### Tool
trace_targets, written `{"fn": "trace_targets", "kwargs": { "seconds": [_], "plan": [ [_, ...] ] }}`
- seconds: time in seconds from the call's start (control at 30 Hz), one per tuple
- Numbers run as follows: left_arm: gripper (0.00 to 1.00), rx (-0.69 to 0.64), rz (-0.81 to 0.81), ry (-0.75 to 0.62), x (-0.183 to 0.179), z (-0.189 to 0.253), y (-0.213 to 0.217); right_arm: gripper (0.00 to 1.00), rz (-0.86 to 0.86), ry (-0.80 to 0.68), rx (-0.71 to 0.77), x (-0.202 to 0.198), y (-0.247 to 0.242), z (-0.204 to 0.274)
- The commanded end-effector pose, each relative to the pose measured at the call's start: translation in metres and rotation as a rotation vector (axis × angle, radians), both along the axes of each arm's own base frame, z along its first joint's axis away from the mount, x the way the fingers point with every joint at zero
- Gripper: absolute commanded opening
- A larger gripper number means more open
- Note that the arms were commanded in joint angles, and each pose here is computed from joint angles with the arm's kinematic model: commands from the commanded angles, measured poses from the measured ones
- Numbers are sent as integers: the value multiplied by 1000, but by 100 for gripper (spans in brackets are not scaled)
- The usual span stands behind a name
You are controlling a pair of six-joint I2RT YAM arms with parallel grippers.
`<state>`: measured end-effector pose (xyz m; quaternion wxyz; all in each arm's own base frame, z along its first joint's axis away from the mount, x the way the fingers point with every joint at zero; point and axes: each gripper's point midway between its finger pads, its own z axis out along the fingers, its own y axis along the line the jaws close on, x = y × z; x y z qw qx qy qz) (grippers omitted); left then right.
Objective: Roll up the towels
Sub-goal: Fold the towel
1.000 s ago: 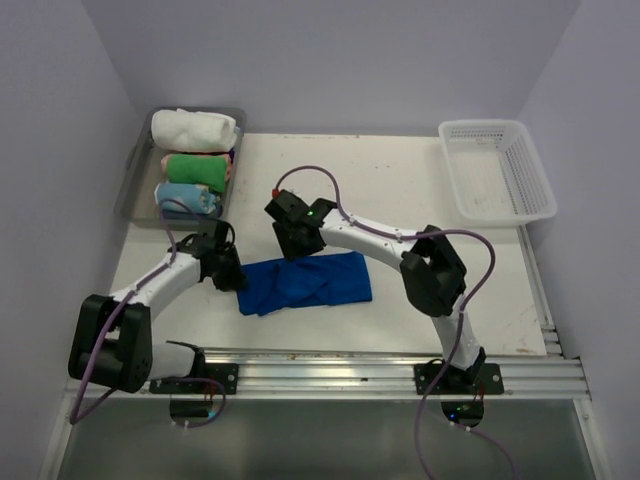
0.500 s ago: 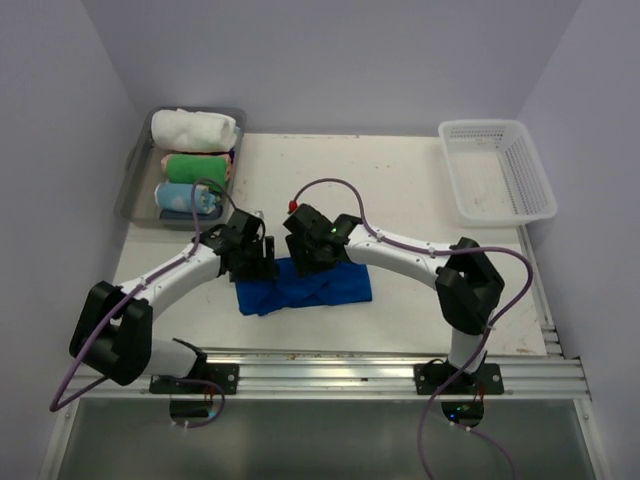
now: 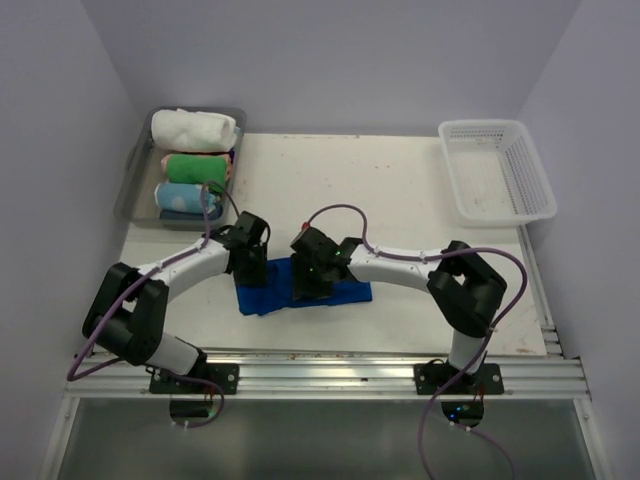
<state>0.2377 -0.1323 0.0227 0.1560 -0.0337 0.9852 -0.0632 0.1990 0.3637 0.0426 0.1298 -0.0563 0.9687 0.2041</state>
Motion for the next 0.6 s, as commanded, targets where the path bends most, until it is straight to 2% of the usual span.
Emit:
{"fn": "trace_targets", "kwargs": {
  "seconds": [0.0, 0.2, 0.47, 0.57],
  "plan": [
    [39, 37, 32, -46, 14, 7, 4, 53, -54, -17, 161, 1, 29, 32],
    [36, 40, 81, -55, 17, 11, 11, 53, -81, -3, 184, 1, 33, 26],
    [46, 3, 163, -60, 10, 20, 33, 52, -70, -80, 231, 23, 57, 32],
    [46, -15, 195, -72, 11, 26, 43, 53, -68, -131, 251, 36, 68, 45]
  ]
}}
